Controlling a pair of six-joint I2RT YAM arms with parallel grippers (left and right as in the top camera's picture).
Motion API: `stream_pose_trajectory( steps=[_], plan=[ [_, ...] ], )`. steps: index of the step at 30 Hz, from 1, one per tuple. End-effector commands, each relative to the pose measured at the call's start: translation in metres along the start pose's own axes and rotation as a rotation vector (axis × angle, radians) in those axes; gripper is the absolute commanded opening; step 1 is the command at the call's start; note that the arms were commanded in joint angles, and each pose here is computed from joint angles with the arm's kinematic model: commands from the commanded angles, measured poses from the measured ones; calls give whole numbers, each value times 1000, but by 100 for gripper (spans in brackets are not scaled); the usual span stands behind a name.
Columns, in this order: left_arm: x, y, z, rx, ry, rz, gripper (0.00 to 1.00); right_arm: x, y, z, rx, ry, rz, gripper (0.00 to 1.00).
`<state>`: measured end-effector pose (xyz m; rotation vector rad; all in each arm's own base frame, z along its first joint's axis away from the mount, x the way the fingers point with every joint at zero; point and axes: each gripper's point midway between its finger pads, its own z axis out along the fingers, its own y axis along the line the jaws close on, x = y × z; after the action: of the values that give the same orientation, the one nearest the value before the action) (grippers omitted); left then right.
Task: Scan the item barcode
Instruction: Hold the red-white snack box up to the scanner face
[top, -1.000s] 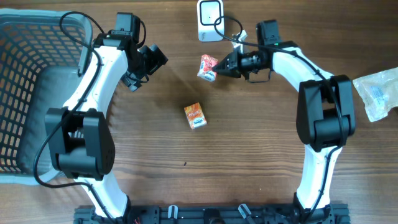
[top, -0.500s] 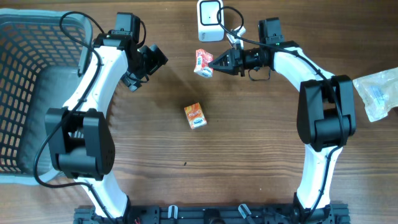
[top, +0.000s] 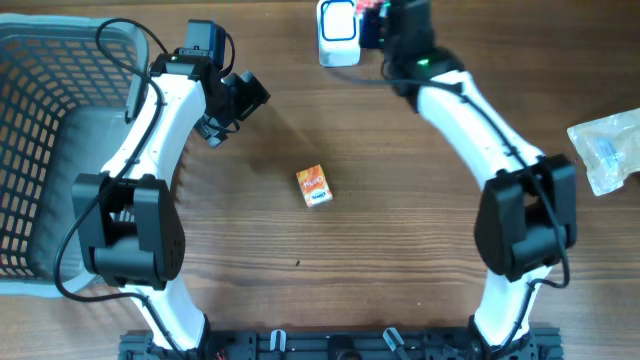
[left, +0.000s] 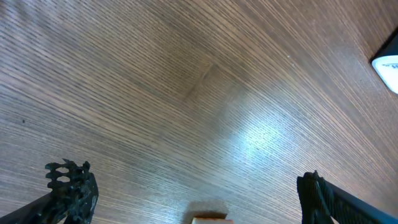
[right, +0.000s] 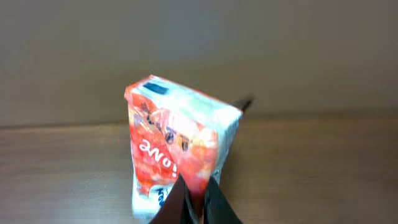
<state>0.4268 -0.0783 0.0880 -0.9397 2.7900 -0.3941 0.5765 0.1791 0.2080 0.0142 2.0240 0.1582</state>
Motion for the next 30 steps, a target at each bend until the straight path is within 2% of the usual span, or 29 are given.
stream_pose_trajectory(
  steps=[1, 5, 7, 13, 20, 22, 25, 30],
  plan=[
    [-1, 2, 0, -6, -4, -23, 100, -21, 6, 5, 197, -141, -465, 5],
    [-1, 2, 0, -6, -4, -23, 100, -9, 16, 27, 222, -166, -794, 5],
    [-1, 2, 0, -6, -4, -23, 100, 1, 17, 36, 221, -156, -852, 5],
    [-1, 2, 0, -6, -4, -23, 100, 38, 32, 51, 85, -85, -899, 5],
    [-1, 2, 0, -6, -4, -23, 100, 42, 30, 52, 83, -69, -899, 5],
    [-1, 2, 0, -6, -4, -23, 100, 39, 24, 52, 115, -71, -836, 4],
    [-1, 2, 0, -6, -4, -23, 100, 12, -6, 45, 198, -119, -557, 5],
    [-1, 2, 0, -6, -4, -23, 100, -38, -89, 16, 306, -152, -220, 4]
  ],
)
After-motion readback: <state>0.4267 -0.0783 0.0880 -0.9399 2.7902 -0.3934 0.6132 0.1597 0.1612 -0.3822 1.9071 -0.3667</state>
